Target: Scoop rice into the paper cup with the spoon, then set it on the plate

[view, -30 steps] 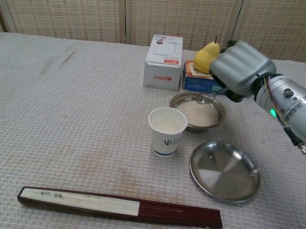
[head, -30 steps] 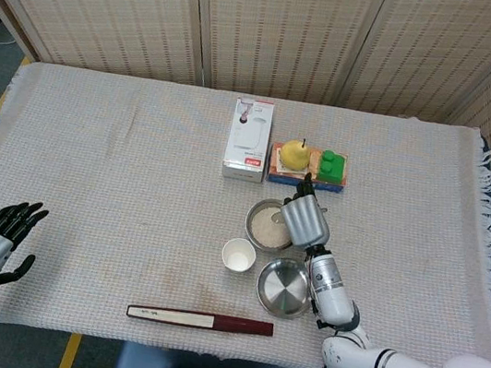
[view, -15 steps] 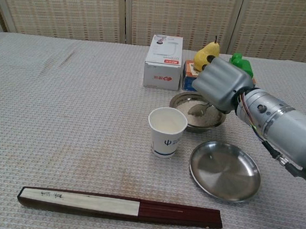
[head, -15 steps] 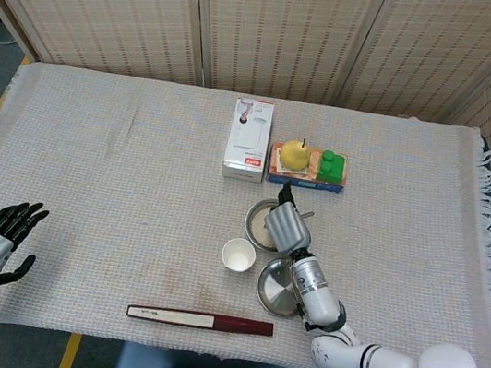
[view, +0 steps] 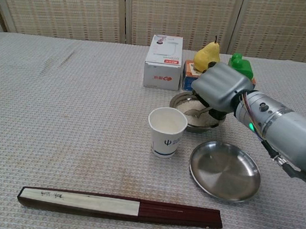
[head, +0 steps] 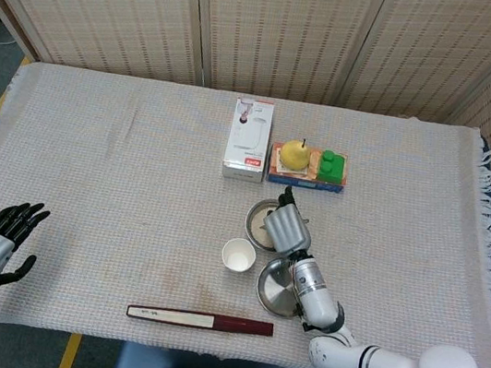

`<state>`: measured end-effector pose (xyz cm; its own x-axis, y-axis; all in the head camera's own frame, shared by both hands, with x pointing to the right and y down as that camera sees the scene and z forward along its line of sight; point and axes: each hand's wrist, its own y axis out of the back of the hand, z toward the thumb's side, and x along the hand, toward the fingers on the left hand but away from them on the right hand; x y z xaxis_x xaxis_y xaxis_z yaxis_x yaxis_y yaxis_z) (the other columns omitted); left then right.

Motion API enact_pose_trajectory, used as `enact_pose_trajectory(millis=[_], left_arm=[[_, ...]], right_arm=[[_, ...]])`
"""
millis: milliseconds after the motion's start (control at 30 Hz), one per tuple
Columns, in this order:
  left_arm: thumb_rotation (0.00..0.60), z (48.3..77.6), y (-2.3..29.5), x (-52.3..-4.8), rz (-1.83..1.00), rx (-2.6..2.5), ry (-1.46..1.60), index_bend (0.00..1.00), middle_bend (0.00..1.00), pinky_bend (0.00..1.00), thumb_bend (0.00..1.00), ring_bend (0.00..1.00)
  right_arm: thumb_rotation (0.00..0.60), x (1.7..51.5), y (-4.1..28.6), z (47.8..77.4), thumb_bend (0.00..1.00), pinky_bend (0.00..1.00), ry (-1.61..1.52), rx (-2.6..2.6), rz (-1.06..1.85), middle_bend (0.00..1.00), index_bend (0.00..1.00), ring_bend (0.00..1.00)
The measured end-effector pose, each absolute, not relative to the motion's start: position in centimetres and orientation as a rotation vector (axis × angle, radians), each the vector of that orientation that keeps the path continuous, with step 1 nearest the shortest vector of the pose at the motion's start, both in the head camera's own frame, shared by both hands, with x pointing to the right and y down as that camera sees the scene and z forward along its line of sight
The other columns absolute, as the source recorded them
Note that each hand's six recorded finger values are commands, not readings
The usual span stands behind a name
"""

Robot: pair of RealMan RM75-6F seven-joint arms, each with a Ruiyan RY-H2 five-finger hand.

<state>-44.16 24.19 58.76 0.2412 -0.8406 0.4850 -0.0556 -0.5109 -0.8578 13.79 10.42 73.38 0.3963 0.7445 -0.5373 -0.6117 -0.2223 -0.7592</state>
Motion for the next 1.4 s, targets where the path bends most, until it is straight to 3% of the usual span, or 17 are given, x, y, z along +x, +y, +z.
enact_pose_trajectory(millis=[500, 933, 1400], left_arm=[[0.600, 58.9, 24.3, -44.0, -1.345, -1.772, 0.821, 0.00, 0.00, 0.11, 0.45, 0.00], [0.600, 58.9, 24.4, -43.9, -1.348, -1.770, 0.816, 0.00, 0.00, 0.11, 0.45, 0.00], [0.600, 59.0, 24.5, -43.8, -1.349, -1.772, 0.813, 0.00, 0.00, 0.11, 0.45, 0.00]], right_arm=[[0.600, 17.1, 8.6, 72.8, 0.36, 0.15, -0.389, -1.571, 1.433, 0.57, 0.92, 0.23], [0.600, 18.6, 8.9, 73.7, 0.36, 0.15, -0.477, -1.715, 1.511, 0.57, 0.92, 0.23], [0.600, 16.1, 8.9, 69.6, 0.36, 0.15, -0.561, -1.818, 1.377, 0.57, 0.92, 0.23]])
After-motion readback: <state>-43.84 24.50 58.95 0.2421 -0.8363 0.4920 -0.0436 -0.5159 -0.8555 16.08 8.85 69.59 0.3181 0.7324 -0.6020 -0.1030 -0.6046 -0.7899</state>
